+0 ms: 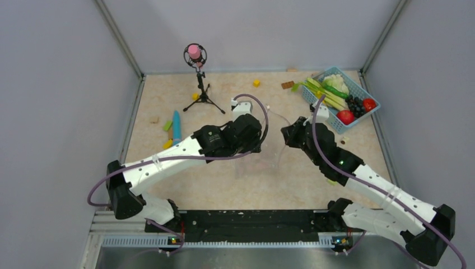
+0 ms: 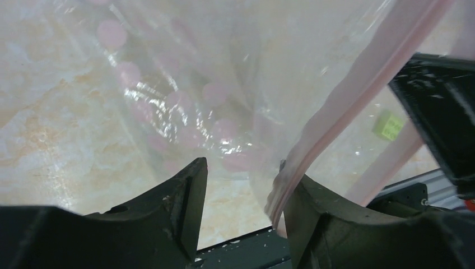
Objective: Place the food in the zip-top bag and seal the zipper
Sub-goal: Open the zipper of the food storage bag.
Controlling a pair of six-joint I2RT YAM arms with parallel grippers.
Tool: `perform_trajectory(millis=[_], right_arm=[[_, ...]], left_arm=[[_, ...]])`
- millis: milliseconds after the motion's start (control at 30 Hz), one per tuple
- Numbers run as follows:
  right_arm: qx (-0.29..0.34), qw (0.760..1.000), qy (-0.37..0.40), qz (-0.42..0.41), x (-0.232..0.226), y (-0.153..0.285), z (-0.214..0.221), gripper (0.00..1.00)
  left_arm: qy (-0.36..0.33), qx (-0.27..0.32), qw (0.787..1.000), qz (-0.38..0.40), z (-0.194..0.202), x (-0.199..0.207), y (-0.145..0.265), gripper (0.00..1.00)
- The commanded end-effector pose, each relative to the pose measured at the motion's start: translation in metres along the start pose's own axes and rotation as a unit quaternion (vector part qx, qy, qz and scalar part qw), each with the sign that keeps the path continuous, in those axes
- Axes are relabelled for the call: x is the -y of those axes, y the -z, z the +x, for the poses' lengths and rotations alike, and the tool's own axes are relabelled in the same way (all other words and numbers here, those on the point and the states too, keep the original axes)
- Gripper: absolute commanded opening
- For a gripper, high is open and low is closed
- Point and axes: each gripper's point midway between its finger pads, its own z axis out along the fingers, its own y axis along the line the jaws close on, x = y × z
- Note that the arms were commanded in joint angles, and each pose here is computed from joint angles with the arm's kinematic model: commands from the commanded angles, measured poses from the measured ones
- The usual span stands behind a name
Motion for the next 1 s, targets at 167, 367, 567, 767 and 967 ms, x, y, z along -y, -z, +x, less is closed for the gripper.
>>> perform_trajectory(millis=[167, 367, 567, 767, 967], right_arm=[[0.052, 0.998, -0.041, -0.003, -0.007, 0.007, -0.024, 0.0], [0.021, 0.999, 0.038, -0.027, -0.01, 0.01, -0.012, 0.0], [-0.073, 0.975, 0.206, 0.036, 0.025, 0.006, 0.015, 0.08], [-0.11, 0.945, 0.255, 0.175, 0.073, -0.01, 0.026, 0.39], [-0.112, 0.947, 0.247, 0.173, 0.062, -0.025, 0.026, 0.52]], left_arm=[[0.01, -0.002, 1.0, 0.0, 0.002, 0.008, -0.013, 0.48], [-0.005, 0.025, 0.999, -0.033, -0.011, -0.005, -0.01, 0.0], [-0.046, 0.097, 0.992, -0.068, -0.048, -0.03, 0.024, 0.0], [-0.069, 0.13, 0.989, -0.031, -0.066, -0.031, 0.055, 0.0], [-0.087, 0.118, 0.989, -0.013, -0.059, -0.03, 0.057, 0.0]])
